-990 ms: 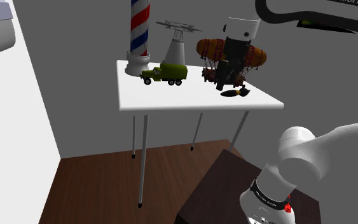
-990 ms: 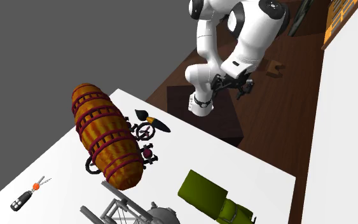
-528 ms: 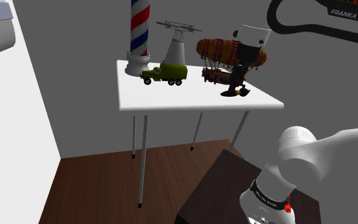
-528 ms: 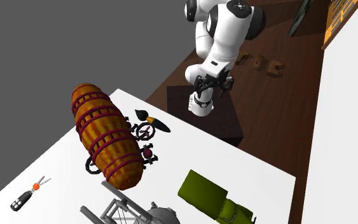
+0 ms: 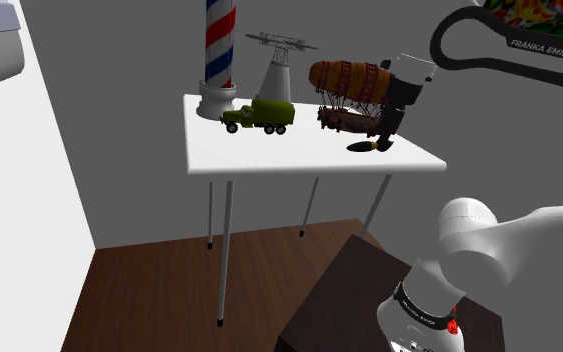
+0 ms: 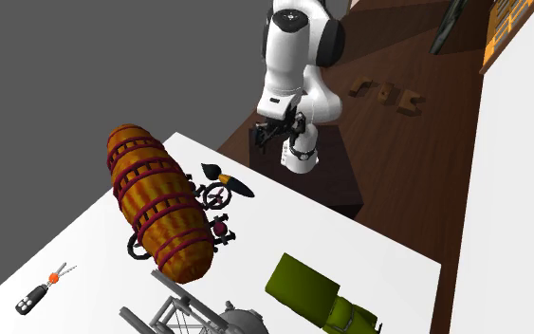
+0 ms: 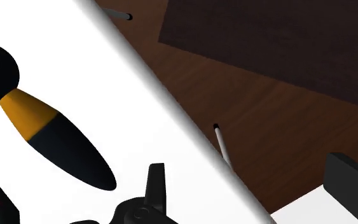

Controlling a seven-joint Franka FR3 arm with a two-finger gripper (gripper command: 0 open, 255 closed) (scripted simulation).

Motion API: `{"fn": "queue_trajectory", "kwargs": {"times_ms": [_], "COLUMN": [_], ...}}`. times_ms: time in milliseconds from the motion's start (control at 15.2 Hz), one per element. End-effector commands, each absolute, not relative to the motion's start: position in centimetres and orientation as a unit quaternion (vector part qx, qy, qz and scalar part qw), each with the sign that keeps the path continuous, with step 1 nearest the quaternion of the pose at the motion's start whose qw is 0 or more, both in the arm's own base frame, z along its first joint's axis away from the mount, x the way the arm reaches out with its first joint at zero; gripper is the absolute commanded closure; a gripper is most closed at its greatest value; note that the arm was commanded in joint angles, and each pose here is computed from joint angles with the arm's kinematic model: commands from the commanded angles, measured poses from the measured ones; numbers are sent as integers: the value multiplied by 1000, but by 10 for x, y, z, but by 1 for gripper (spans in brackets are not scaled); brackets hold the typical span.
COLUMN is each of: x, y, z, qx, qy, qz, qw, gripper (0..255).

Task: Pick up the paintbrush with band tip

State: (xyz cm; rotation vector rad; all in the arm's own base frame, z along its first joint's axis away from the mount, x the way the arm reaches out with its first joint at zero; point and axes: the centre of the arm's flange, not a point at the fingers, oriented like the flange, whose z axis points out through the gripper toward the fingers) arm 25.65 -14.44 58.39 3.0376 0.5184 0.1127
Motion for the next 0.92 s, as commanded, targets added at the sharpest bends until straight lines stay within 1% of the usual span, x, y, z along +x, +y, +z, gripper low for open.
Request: {"fn": "queue_trajectory", "kwargs": {"times_ms": [0, 660, 858], "x": [257, 290, 293], "y": [-174, -306, -312], "z": [575, 540, 528], "qx": [977, 924, 921], "qy": [206, 374, 382], "qz": [44, 78, 80], "qw": [26, 7, 7], "gripper": [0, 0, 0]}}
